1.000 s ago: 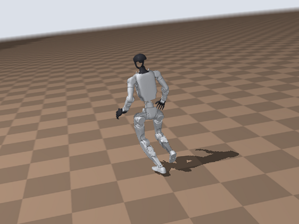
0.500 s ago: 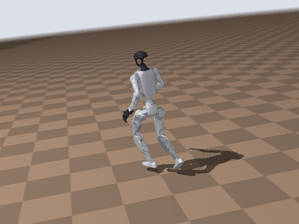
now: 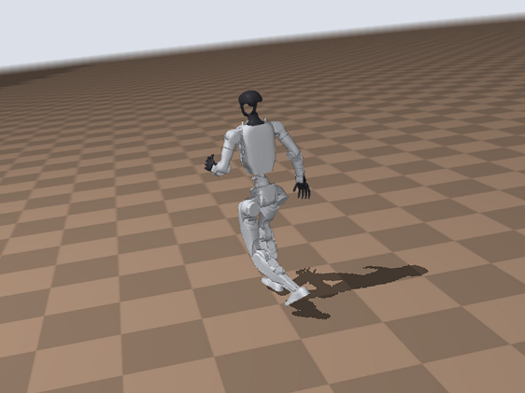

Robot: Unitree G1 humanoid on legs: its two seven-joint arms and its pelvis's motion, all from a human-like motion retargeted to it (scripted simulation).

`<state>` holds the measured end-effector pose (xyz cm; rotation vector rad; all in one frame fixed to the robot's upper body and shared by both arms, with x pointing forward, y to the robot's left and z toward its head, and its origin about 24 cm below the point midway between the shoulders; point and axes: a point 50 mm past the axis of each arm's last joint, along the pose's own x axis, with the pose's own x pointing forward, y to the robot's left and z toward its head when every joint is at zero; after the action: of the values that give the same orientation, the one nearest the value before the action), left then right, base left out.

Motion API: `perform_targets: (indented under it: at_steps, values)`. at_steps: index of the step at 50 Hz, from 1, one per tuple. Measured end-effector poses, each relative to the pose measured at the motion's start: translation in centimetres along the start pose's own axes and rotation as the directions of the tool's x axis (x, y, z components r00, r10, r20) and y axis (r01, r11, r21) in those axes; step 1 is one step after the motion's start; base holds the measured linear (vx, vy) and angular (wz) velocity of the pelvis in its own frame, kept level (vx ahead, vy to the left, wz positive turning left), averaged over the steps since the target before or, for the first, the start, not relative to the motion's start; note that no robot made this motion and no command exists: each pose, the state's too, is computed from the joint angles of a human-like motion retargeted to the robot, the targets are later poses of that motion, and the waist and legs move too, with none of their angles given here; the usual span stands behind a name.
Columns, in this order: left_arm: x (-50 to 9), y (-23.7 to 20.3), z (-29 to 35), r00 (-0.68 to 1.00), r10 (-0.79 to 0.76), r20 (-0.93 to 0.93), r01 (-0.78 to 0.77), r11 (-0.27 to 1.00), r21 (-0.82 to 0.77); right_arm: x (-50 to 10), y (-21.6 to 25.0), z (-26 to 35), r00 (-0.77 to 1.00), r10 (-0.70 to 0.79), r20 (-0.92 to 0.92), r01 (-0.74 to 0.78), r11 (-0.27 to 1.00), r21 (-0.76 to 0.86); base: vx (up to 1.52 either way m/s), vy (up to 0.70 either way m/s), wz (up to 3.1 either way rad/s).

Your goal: Sport exercise

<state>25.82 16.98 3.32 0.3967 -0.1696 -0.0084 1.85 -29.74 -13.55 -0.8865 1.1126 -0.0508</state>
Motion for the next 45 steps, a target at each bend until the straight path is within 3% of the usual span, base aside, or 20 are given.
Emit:
perform_targets:
  at_steps: [5,9,18,23,27,30,35,40,45]
  values:
    - [-1.3,-0.7,-1.8,0.994,-0.036,-0.106,0.038,0.999,0.015,0.4,-0.2,0.7,0.999,-0.034,0.004,0.034,0.999,-0.005,-0.05,-0.09,0.06]
    - [-4.8,-1.5,-6.4,0.931,-0.097,-0.352,0.133,0.988,0.08,2.3,-1.7,7.2,0.977,-0.111,0.182,0.107,0.994,0.034,-0.04,-0.09,0.14]
    - [-19.6,2.4,-13.0,0.636,-0.064,-0.769,0.246,0.961,0.124,-0.7,-6.7,22.1,0.67,-0.286,0.685,0.094,0.948,0.303,0.03,0.07,-0.08]
    - [-26.5,3.8,-13.9,0.437,-0.001,-0.899,0.217,0.971,0.104,-3.7,-8.4,25.3,0.49,-0.314,0.813,0.045,0.941,0.336,0.01,0.06,0.09]
    - [-29.5,4.0,-14.1,0.324,0.03,-0.946,0.222,0.969,0.106,-4.3,-8.0,25.3,0.466,-0.306,0.83,0.047,0.946,0.322,0.0,0.0,0.0]
    - [-28.7,4.0,-14.6,0.323,0.063,-0.944,0.237,0.961,0.145,-3.3,-6.9,24.0,0.54,-0.296,0.788,0.073,0.949,0.307,-0.03,-0.04,-0.14]
    - [-20.2,2.4,-14.7,0.554,0.09,-0.828,0.19,0.954,0.231,-0.1,-4.1,19.3,0.746,-0.241,0.622,0.116,0.965,0.235,-0.02,0.04,-0.32]
    - [-11.5,0.8,-11.1,0.811,0.025,-0.585,0.101,0.978,0.183,1.4,-2.0,12.0,0.901,-0.138,0.412,0.099,0.989,0.113,0.03,0.0,0.15]
    - [-5.5,0.3,-6.1,0.953,-0.03,-0.302,0.071,0.99,0.125,1.2,-1.4,6.4,0.966,-0.109,0.233,0.096,0.993,0.066,-0.02,-0.08,0.18]
